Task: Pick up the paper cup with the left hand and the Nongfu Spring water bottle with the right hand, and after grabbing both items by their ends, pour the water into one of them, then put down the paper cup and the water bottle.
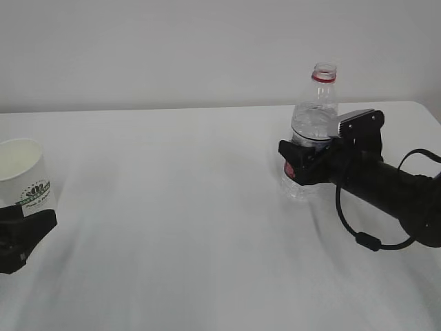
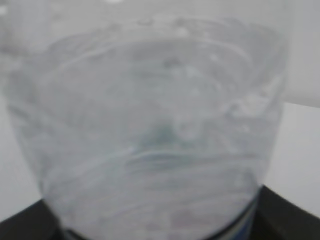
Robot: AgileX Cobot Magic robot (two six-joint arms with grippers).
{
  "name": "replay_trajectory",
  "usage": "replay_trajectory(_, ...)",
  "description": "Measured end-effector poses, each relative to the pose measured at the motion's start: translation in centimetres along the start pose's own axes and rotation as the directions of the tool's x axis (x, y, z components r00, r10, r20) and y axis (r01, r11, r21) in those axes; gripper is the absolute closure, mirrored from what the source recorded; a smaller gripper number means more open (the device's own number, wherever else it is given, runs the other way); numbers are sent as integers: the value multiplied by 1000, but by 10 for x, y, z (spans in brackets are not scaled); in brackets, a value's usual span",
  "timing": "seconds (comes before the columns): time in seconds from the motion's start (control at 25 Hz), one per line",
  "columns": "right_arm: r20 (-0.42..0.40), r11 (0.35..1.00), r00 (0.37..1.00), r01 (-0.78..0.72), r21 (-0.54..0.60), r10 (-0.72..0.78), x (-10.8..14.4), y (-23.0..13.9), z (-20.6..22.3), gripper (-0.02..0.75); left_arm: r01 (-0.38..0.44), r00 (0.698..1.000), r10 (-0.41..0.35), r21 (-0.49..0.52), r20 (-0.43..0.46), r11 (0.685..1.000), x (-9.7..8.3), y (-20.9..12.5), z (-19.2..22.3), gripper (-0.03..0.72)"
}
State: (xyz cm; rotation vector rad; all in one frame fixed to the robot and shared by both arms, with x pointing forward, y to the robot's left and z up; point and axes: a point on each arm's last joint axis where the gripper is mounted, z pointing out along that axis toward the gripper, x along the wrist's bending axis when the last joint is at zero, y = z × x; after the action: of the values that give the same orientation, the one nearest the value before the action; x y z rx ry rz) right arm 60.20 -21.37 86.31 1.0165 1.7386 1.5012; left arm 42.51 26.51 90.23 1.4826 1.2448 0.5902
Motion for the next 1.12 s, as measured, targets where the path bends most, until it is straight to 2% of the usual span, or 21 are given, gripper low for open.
replay_trajectory(0.32, -17, 994, 997, 78, 76, -77, 1, 16, -4, 250, 0, 1000, 0, 0, 0, 1000, 0, 0, 0, 220)
replay_trajectory(0.72, -42, 988, 990, 135, 69, -132, 5, 36, -9, 251, 0, 1000, 0, 0, 0, 1000, 0, 0, 0, 221)
replay_trajectory(0.92, -52, 987, 990, 134, 85, -130, 10, 35, -19, 251, 0, 1000, 0, 0, 0, 1000, 0, 0, 0, 221)
replay_trajectory(1.12, -28, 988, 996, 92, 122, -89, 14, 26, -34, 251, 0, 1000, 0, 0, 0, 1000, 0, 0, 0, 221)
